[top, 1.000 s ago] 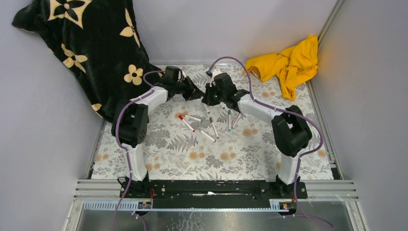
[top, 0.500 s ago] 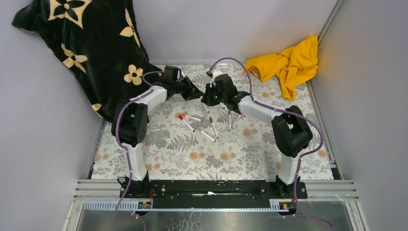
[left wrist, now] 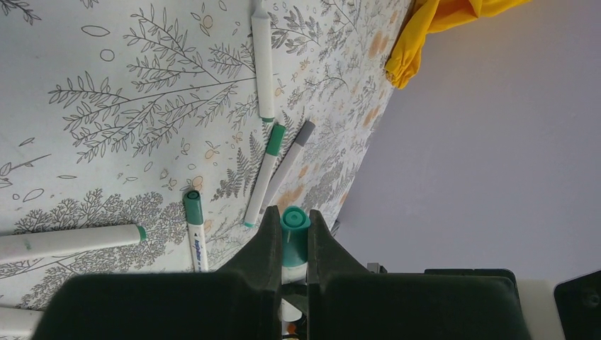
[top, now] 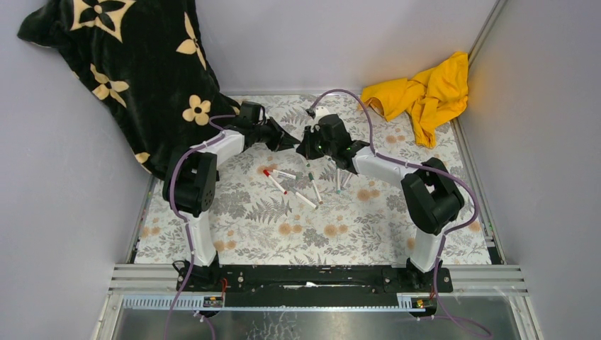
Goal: Open the pen caps
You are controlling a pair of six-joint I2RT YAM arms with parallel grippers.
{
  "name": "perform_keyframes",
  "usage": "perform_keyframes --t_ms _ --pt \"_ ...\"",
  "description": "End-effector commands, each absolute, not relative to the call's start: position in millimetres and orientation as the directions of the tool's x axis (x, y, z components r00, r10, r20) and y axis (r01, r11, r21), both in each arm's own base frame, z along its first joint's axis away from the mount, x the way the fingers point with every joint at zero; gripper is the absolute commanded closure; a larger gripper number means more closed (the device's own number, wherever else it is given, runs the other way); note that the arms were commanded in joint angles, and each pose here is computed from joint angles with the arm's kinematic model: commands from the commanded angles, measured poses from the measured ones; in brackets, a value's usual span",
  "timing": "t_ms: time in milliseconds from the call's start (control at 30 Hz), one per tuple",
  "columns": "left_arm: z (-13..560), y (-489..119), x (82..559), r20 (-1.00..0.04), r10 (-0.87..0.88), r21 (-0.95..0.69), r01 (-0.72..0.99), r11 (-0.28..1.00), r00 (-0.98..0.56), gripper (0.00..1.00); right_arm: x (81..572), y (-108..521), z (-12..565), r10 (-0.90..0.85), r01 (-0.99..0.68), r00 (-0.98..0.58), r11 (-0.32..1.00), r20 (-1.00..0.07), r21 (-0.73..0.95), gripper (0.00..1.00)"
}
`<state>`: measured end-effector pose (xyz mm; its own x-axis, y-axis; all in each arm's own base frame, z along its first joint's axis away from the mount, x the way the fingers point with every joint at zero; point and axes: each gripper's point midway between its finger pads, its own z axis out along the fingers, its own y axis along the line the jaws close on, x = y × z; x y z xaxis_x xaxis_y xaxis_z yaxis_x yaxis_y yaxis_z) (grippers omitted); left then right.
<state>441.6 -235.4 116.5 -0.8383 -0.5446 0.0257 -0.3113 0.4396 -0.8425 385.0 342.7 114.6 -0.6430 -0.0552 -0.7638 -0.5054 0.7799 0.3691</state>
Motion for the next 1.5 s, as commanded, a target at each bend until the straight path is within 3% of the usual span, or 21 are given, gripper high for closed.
perform_keyframes --t_ms 0,500,967,1300,1467 --pt "165.8 -119.5 547.5 -0.292 -0.83 -0.874 -0.219 0.433 -0.476 1.0 291.0 313.6 65.3 -0.245 -0.475 -0.829 0.784 -0.503 0.4 1.0" --pt "170.6 -103.7 556.9 -0.388 -0.82 -0.829 -0.229 0.51 -0.421 1.0 270.3 315.8 59.5 -0.268 -0.485 -0.831 0.778 -0.488 0.399 1.0" --pt "160.6 -131.9 541.6 -0.382 -0.76 -0.833 -0.159 0.529 -0.526 1.0 283.9 318.7 73.0 -0.26 -0.49 -0.809 0.795 -0.528 0.359 1.0" --pt "110.3 -86.0 511.2 -0.529 -0.648 -0.571 -0.335 0.749 -0.548 1.0 352.1 275.0 98.5 -0.153 -0.351 -0.761 0.915 -0.63 0.201 1.0" --pt "80.7 -77.4 502.2 -0.516 -0.616 -0.492 -0.383 0.782 -0.595 0.87 396.5 240.3 99.6 -0.102 -0.26 -0.759 0.953 -0.644 0.155 1.0"
